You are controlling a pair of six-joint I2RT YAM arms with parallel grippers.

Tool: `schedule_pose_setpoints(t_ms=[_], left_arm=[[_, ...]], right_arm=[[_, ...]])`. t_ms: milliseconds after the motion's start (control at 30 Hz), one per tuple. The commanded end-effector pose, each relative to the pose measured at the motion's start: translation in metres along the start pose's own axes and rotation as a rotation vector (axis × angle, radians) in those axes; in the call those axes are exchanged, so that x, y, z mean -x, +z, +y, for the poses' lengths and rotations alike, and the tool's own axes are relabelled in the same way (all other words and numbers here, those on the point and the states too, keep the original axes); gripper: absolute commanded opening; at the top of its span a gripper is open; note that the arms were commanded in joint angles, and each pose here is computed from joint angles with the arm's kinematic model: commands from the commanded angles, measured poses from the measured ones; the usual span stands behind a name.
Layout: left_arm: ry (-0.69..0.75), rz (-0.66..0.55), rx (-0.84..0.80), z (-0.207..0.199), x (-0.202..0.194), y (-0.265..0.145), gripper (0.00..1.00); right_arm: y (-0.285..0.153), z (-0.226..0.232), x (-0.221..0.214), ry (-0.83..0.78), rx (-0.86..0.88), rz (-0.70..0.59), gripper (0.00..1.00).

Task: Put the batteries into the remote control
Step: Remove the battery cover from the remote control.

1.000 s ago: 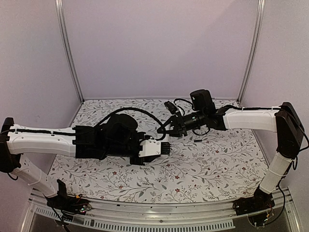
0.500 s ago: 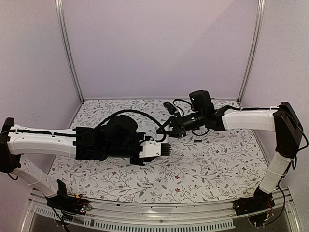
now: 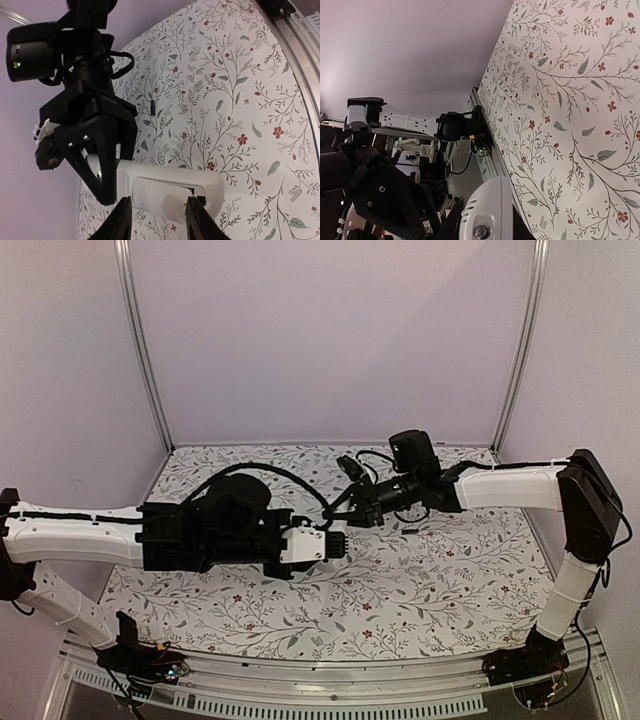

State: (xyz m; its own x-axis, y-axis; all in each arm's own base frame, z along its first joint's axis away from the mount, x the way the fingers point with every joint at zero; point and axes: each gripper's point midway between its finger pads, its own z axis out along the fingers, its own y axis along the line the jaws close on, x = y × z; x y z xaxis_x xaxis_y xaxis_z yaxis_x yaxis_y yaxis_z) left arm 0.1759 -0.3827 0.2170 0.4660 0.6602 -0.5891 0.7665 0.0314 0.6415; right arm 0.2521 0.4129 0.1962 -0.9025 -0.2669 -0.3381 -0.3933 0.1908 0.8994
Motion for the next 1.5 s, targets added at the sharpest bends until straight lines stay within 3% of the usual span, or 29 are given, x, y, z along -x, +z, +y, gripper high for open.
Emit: schedule_pose_setpoints(t_ms=[0, 367, 500, 633, 767, 933, 1167, 1467], left_arm=[[0.016, 0.038, 0.004, -0.006, -0.011, 0.003, 0.38], [0.030, 0.109, -0.008, -0.013, -0.027, 0.011, 0.39], [0.019, 0.113, 0.009, -0.009, -0.027, 0.012, 0.44], [-0.033, 0.086, 0.048, 0.002, -0.020, 0.006, 0.59], [-0.179, 0.050, 0.089, 0.018, -0.015, 0.001, 0.71], [-0.486, 0.060, 0.119, 0.041, -0.017, 0.006, 0.80], [-0.867, 0.214, 0.135, 0.072, -0.022, 0.019, 0.78], [-1.017, 0.360, 0.077, 0.067, -0.043, 0.042, 0.62]], right_arm=[[-0.002, 0.014, 0.006, -0.005, 0.056, 0.004, 0.00], [-0.011, 0.008, 0.016, 0.042, 0.077, -0.047, 0.00], [-0.013, 0.001, 0.019, 0.063, 0.072, -0.066, 0.00], [-0.018, -0.012, 0.023, 0.087, 0.044, -0.098, 0.00], [-0.026, -0.024, 0.032, 0.099, 0.015, -0.158, 0.00], [-0.035, -0.034, 0.048, 0.104, -0.005, -0.259, 0.00], [-0.041, -0.040, 0.066, 0.124, 0.025, -0.332, 0.00], [-0.043, -0.038, 0.070, 0.120, 0.024, -0.343, 0.00]])
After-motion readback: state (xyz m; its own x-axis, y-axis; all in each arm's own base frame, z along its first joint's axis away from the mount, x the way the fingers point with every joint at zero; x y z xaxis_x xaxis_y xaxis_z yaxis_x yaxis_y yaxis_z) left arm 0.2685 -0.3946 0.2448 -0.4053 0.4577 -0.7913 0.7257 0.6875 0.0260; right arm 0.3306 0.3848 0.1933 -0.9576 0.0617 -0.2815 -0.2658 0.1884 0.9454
